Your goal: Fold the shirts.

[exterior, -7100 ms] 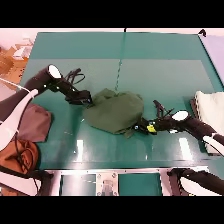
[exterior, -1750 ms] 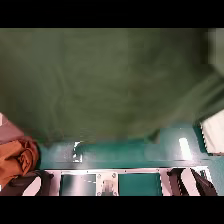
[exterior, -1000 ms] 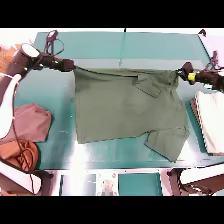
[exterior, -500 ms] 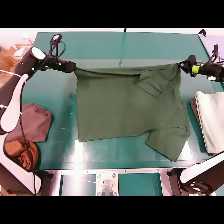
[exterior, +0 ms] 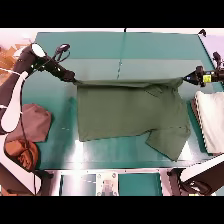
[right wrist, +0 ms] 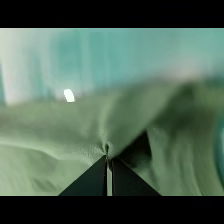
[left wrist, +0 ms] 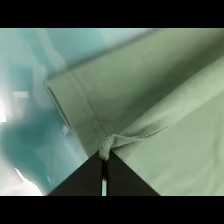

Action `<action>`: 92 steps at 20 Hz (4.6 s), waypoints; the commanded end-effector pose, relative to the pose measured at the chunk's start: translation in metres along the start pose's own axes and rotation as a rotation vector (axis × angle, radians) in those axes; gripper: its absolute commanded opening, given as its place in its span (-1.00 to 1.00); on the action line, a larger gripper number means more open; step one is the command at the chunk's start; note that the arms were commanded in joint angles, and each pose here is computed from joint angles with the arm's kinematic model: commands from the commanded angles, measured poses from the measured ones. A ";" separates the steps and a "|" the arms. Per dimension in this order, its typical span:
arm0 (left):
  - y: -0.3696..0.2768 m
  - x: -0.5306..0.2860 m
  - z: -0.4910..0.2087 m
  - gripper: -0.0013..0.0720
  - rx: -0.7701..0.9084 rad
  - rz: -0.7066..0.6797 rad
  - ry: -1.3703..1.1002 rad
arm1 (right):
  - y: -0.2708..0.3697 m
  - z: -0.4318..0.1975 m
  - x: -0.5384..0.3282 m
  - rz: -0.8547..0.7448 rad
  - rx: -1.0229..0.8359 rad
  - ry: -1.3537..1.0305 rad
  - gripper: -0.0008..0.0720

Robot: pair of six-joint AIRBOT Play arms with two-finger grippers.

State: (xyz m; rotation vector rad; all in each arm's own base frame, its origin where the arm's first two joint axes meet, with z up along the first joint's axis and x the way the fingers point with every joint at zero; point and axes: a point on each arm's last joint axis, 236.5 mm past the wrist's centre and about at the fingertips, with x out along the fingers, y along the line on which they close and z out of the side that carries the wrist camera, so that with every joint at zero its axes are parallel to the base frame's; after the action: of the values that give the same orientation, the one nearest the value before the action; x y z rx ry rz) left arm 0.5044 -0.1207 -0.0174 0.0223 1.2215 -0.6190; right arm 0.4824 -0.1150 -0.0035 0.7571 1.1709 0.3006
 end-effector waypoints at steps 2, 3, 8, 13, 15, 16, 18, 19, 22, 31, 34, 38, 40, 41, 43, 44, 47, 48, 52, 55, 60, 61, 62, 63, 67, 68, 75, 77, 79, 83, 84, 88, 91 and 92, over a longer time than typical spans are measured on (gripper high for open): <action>-0.024 0.020 -0.034 -0.91 -0.016 -0.052 0.134 | -0.043 -0.038 -0.010 -0.175 0.028 0.159 -0.91; -0.030 0.028 -0.043 -0.91 -0.018 -0.064 0.164 | -0.048 -0.041 -0.011 -0.195 0.031 0.171 -0.91; -0.036 0.047 -0.082 -0.91 -0.081 -0.079 0.280 | -0.080 -0.066 -0.006 -0.287 0.066 0.244 -0.91; -0.045 0.055 -0.100 -0.91 -0.098 -0.107 0.332 | -0.106 -0.088 0.001 -0.354 0.105 0.298 -0.91; -0.048 0.057 -0.098 -0.91 -0.091 -0.106 0.326 | -0.106 -0.088 0.002 -0.355 0.104 0.295 -0.91; -0.050 0.058 -0.094 -0.90 -0.097 -0.114 0.311 | -0.106 -0.088 0.003 -0.355 0.103 0.296 -0.91; -0.052 0.058 -0.093 -0.90 -0.103 -0.124 0.306 | -0.105 -0.089 0.003 -0.354 0.102 0.300 -0.90; -0.054 0.056 -0.096 -0.34 -0.106 -0.131 0.320 | -0.103 -0.092 0.003 -0.349 0.103 0.314 -0.62; -0.055 0.042 -0.102 0.63 -0.185 -0.132 0.363 | -0.096 -0.096 -0.006 -0.354 0.133 0.343 -0.16; -0.058 -0.054 -0.124 0.62 -0.368 -0.145 0.341 | -0.065 -0.115 -0.101 -0.540 0.211 0.237 -0.27; -0.080 -0.057 -0.157 0.62 -0.441 -0.128 0.260 | -0.059 -0.151 -0.119 -0.578 0.302 0.176 -0.70; -0.133 -0.038 -0.224 0.13 -0.579 -0.183 0.157 | -0.054 -0.214 -0.113 -0.600 0.421 0.061 -0.90; -0.155 -0.021 -0.258 0.13 -0.604 -0.163 0.132 | -0.056 -0.235 -0.104 -0.608 0.419 0.007 -0.90; -0.167 -0.013 -0.268 0.13 -0.613 -0.171 0.128 | -0.057 -0.242 -0.099 -0.609 0.426 -0.022 -0.90; -0.190 0.004 -0.279 0.15 -0.608 -0.191 0.136 | -0.057 -0.252 -0.090 -0.594 0.441 -0.040 -0.90; -0.197 0.012 -0.283 0.46 -0.612 -0.179 0.137 | -0.054 -0.253 -0.084 -0.569 0.450 -0.040 -0.90; -0.201 0.027 -0.271 0.57 -0.629 -0.153 0.041 | -0.044 -0.241 -0.071 -0.487 0.465 -0.089 -0.90; -0.198 0.030 -0.266 0.58 -0.647 -0.147 0.004 | -0.041 -0.234 -0.069 -0.468 0.459 -0.115 -0.90; -0.191 0.037 -0.261 0.85 -0.765 -0.146 -0.037 | -0.042 -0.217 -0.070 -0.454 0.450 -0.187 -0.90; -0.192 0.050 -0.265 0.85 -0.831 -0.156 0.001 | -0.044 -0.206 -0.073 -0.455 0.441 -0.236 -0.90; -0.169 0.075 -0.241 0.83 -0.934 -0.144 -0.112 | -0.041 -0.198 -0.072 -0.434 0.444 -0.266 -0.90; -0.164 0.080 -0.241 0.38 -0.947 -0.131 -0.117 | -0.040 -0.198 -0.072 -0.429 0.446 -0.267 -0.90; -0.161 0.083 -0.240 -0.12 -0.945 -0.121 -0.120 | -0.039 -0.198 -0.071 -0.424 0.447 -0.268 -0.90; -0.159 0.083 -0.236 -0.68 -0.922 -0.115 -0.135 | -0.039 -0.197 -0.071 -0.420 0.448 -0.269 -0.90; -0.142 0.072 -0.219 -0.90 -0.834 -0.102 -0.156 | -0.040 -0.203 -0.071 -0.433 0.448 -0.246 -0.34; -0.132 0.068 -0.221 -0.90 -0.834 -0.092 -0.140 | -0.043 -0.207 -0.071 -0.448 0.446 -0.228 -0.22; -0.100 0.048 -0.217 -0.90 -0.766 -0.083 -0.118 | -0.038 -0.255 -0.067 -0.469 0.483 -0.029 0.08; -0.104 0.045 -0.212 -0.90 -0.746 -0.098 -0.118 | -0.047 -0.289 -0.067 -0.527 0.533 0.084 0.08; -0.105 0.044 -0.211 -0.90 -0.740 -0.103 -0.116 | -0.054 -0.325 -0.057 -0.549 0.587 0.190 0.08; -0.105 0.044 -0.210 -0.90 -0.739 -0.102 -0.118 | -0.063 -0.355 -0.032 -0.527 0.606 0.243 0.26; -0.104 0.044 -0.210 -0.90 -0.736 -0.100 -0.120 | -0.060 -0.356 -0.027 -0.502 0.602 0.243 0.26; -0.103 0.044 -0.209 -0.90 -0.714 -0.096 -0.126 | -0.038 -0.356 -0.002 -0.357 0.599 0.240 0.26; -0.103 0.044 -0.209 -0.90 -0.715 -0.096 -0.127 | -0.031 -0.357 0.015 -0.281 0.605 0.214 0.26; -0.103 0.044 -0.209 -0.90 -0.715 -0.096 -0.127 | -0.028 -0.364 0.017 -0.270 0.616 0.234 0.26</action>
State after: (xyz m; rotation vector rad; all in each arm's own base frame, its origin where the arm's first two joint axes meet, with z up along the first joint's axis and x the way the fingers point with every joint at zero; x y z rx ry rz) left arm 0.2835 -0.1553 -0.1014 -0.6683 1.2723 -0.2316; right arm 0.1509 -0.0049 -0.0974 1.0384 1.6177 -0.2733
